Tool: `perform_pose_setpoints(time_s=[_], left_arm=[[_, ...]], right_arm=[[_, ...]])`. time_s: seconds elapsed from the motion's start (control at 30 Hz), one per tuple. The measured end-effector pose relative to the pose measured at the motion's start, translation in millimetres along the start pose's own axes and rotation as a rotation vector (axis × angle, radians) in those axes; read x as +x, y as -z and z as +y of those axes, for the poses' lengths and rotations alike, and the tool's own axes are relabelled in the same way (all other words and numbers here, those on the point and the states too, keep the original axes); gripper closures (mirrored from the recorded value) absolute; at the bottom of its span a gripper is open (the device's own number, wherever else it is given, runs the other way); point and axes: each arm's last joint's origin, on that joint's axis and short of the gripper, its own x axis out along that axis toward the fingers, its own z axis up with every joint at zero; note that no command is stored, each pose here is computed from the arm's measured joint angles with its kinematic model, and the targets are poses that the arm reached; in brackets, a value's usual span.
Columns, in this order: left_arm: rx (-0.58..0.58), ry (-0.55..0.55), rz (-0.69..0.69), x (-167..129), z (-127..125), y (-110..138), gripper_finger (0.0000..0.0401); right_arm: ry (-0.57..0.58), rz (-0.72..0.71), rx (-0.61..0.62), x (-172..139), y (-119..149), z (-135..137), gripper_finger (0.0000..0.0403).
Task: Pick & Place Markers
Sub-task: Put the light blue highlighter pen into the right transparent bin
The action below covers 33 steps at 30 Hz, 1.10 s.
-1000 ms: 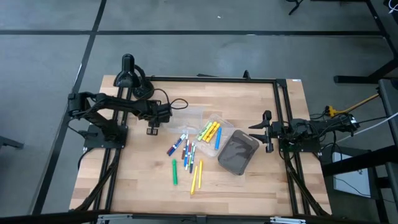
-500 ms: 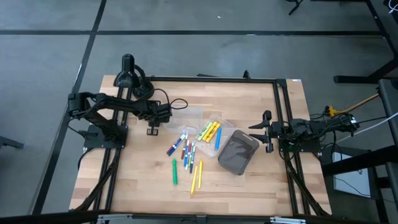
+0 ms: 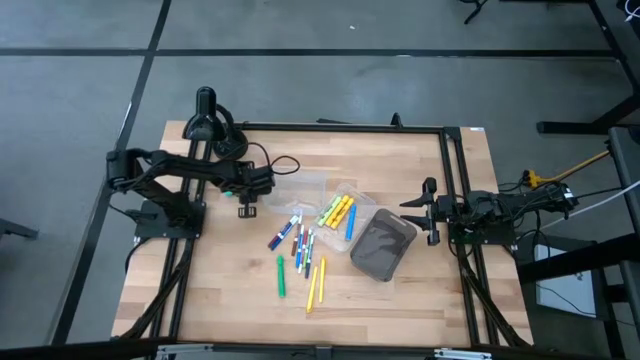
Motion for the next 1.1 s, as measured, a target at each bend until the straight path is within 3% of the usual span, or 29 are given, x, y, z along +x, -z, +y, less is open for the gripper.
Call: perform_pose_setpoints(time_s=[0.5,1.1], left_arm=[[-0.129,0.016,-0.188,-42,2,9,0.0338],[-0.273,-0.025,-0.319,-69,-15,14,0.0338]], right_arm=[[0.001,0.0,0.0,0,0,0,0.0251],[0.0,0.0,0.0,0,0,0,0.0251]])
